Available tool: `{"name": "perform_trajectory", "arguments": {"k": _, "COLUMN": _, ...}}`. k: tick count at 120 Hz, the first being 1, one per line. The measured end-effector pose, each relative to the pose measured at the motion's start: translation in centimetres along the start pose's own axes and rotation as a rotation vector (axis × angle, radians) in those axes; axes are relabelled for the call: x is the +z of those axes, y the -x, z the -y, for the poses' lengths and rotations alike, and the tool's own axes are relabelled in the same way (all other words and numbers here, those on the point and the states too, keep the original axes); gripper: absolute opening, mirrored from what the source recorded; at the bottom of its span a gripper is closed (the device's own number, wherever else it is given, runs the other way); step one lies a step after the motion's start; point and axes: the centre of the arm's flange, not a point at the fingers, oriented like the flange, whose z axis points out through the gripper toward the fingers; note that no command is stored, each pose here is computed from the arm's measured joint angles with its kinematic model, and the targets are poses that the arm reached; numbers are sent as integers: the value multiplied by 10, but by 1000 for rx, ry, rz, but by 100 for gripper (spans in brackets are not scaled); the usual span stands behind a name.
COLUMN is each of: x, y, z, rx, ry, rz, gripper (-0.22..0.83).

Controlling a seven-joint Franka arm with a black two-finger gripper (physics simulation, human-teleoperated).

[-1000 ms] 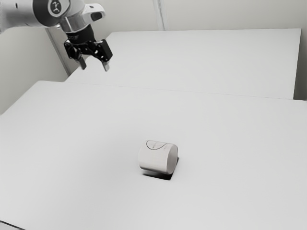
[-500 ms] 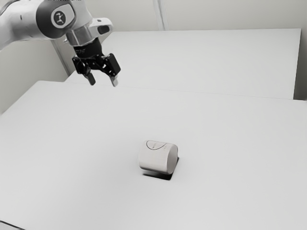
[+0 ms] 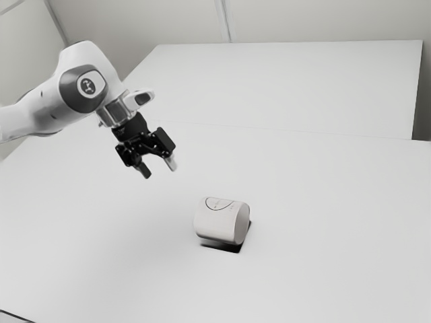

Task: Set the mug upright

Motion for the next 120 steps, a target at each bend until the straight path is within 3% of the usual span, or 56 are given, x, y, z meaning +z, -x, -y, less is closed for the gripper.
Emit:
{"name": "perform_trajectory", "arguments": {"k": 37, "x": 61, "y": -5, "z": 34, "rx": -11, "ry": 198, "rz": 16, "gripper": 62}}
{"name": "perform_trajectory", "arguments": {"k": 94, "x": 143, "y": -38, "z": 76, "rx": 110, "ry": 436, "rz": -27, "gripper": 62}}
{"name": "perform_trajectory", "arguments": {"k": 120, "x": 153, "y": -36, "z": 75, "rx": 182, "ry": 562, "rz": -24, "gripper": 62}}
